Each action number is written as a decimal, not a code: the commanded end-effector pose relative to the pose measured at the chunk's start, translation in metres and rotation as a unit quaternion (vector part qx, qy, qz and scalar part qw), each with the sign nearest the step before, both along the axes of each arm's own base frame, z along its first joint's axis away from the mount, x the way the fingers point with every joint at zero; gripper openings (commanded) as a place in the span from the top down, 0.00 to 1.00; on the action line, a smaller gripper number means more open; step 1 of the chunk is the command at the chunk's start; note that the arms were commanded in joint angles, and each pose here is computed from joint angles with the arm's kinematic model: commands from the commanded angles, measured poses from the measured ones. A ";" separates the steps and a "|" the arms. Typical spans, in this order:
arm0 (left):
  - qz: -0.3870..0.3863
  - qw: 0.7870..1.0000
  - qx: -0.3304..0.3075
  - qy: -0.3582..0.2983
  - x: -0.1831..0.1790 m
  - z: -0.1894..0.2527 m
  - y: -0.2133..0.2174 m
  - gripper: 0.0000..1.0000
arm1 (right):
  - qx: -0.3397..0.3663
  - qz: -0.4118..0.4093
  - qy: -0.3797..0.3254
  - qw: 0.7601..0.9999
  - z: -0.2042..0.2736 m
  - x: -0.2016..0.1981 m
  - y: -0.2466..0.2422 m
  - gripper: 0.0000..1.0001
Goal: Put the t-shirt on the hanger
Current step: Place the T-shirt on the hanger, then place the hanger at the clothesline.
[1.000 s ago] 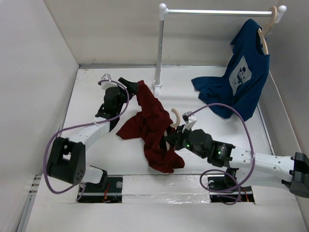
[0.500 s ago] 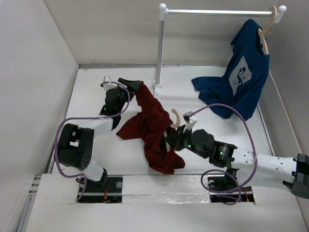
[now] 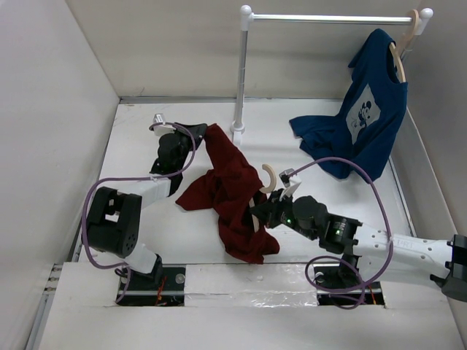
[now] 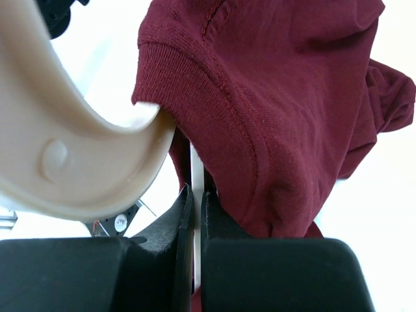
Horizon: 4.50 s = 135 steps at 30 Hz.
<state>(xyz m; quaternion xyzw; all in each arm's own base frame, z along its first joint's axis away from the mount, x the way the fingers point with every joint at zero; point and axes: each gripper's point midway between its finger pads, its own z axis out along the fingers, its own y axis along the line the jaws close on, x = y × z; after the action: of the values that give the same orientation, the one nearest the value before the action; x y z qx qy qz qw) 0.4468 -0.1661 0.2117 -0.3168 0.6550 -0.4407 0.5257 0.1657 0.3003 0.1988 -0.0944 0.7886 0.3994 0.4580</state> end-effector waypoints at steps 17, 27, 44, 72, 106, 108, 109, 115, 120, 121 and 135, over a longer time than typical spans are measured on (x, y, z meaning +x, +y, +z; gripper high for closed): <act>0.154 0.974 0.149 -0.074 0.043 0.129 0.075 1.00 | 0.001 0.066 0.028 0.997 0.029 -0.048 -0.006 1.00; 0.135 0.976 0.133 -0.106 0.023 0.155 0.071 1.00 | 0.036 -0.007 -0.043 0.998 0.118 -0.034 -0.042 1.00; 0.135 0.973 0.152 -0.106 -0.019 0.148 0.056 1.00 | 0.071 -0.093 -0.114 0.987 0.248 -0.018 -0.108 1.00; -0.128 0.963 0.179 -0.154 -0.154 0.080 -0.012 1.00 | -0.049 -0.354 -0.148 0.922 0.274 0.170 -0.203 1.00; -0.167 0.951 0.205 -0.162 -0.181 0.051 -0.029 0.73 | -0.014 -0.476 -0.141 0.868 0.308 0.308 -0.339 1.00; -0.166 0.951 0.205 -0.163 -0.181 0.052 -0.029 0.73 | -0.013 -0.473 -0.137 0.870 0.305 0.315 -0.338 1.00; -0.165 0.951 0.204 -0.164 -0.181 0.052 -0.028 0.73 | -0.010 -0.476 -0.142 0.868 0.310 0.315 -0.342 1.00; -0.168 0.951 0.202 -0.163 -0.181 0.052 -0.029 0.73 | -0.006 -0.472 -0.130 0.872 0.302 0.328 -0.351 1.00; -0.169 0.951 0.201 -0.162 -0.181 0.050 -0.030 0.73 | -0.002 -0.489 -0.116 0.864 0.281 0.330 -0.375 1.00; -0.171 0.951 0.202 -0.160 -0.180 0.048 -0.031 0.73 | 0.003 -0.486 -0.117 0.866 0.281 0.329 -0.374 1.00; -0.147 0.953 0.209 -0.166 -0.180 0.053 -0.021 0.57 | 0.048 -0.502 -0.124 0.855 0.289 0.294 -0.378 0.30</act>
<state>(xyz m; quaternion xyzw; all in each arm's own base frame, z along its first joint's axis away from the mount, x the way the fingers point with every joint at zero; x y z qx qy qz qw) 0.2680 -0.1904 0.2491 -0.0271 0.6990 -0.4084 0.5863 0.4863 -0.0812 0.4264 0.2902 0.7087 0.1110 0.6334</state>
